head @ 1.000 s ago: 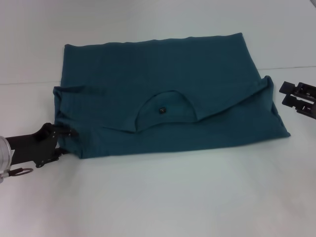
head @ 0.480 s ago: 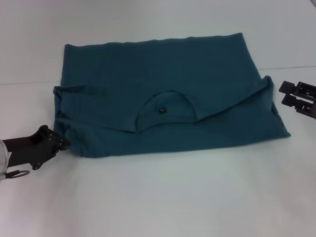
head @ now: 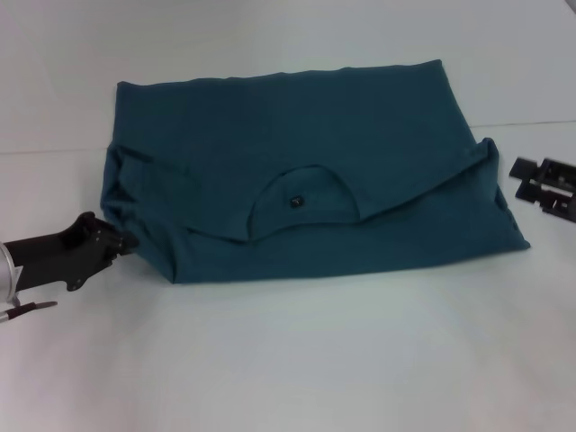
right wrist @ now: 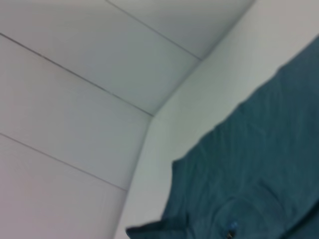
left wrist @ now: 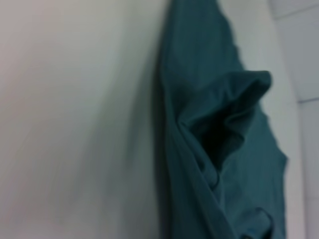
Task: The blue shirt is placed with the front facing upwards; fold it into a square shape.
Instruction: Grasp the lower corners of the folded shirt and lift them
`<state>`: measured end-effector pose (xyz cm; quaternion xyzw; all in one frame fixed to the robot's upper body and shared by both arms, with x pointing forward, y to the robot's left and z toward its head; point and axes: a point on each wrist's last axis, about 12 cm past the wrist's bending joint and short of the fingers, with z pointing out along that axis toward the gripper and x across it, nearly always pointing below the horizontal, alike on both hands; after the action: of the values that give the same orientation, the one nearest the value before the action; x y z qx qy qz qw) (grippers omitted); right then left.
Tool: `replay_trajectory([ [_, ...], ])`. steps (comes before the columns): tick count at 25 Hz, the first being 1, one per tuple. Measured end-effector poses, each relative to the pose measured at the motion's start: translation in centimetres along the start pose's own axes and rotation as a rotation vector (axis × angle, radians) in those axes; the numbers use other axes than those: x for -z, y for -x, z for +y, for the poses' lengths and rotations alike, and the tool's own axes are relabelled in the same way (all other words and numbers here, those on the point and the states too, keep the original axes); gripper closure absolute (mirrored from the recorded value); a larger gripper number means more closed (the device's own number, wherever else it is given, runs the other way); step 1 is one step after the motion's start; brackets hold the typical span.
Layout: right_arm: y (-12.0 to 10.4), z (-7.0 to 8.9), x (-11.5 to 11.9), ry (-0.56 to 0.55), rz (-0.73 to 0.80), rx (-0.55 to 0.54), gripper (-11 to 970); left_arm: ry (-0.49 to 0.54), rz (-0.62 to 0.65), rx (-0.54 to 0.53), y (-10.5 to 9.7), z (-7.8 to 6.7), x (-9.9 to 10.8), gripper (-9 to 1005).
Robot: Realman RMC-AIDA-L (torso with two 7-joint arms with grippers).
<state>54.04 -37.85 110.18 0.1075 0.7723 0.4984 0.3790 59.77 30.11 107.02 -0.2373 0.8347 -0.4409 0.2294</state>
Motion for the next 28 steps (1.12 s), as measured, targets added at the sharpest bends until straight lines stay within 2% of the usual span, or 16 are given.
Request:
replay_trajectory([
  [6, 1.4, -0.1, 0.6, -0.095, 0.117, 0.030, 330, -0.026, 0.002, -0.058, 0.2, -0.2, 0.4, 953],
  [12, 4.7, 0.2, 1.1, -0.262, 0.225, 0.045, 329, -0.046, 0.004, -0.101, 0.4, -0.8, 0.2, 953],
  [20, 8.4, 2.2, 0.7, -0.410, 0.242, 0.102, 329, -0.063, 0.002, -0.096, 0.3, -1.4, -0.3, 954],
  [24, 9.0, 2.5, -0.5, -0.495, 0.308, 0.145, 328, -0.079, -0.006, -0.088, 0.3, -1.5, -0.2, 954],
  [28, 8.2, 1.9, -2.1, -0.520, 0.322, 0.182, 328, -0.080, -0.013, -0.082, 0.3, -1.2, 0.0, 954],
])
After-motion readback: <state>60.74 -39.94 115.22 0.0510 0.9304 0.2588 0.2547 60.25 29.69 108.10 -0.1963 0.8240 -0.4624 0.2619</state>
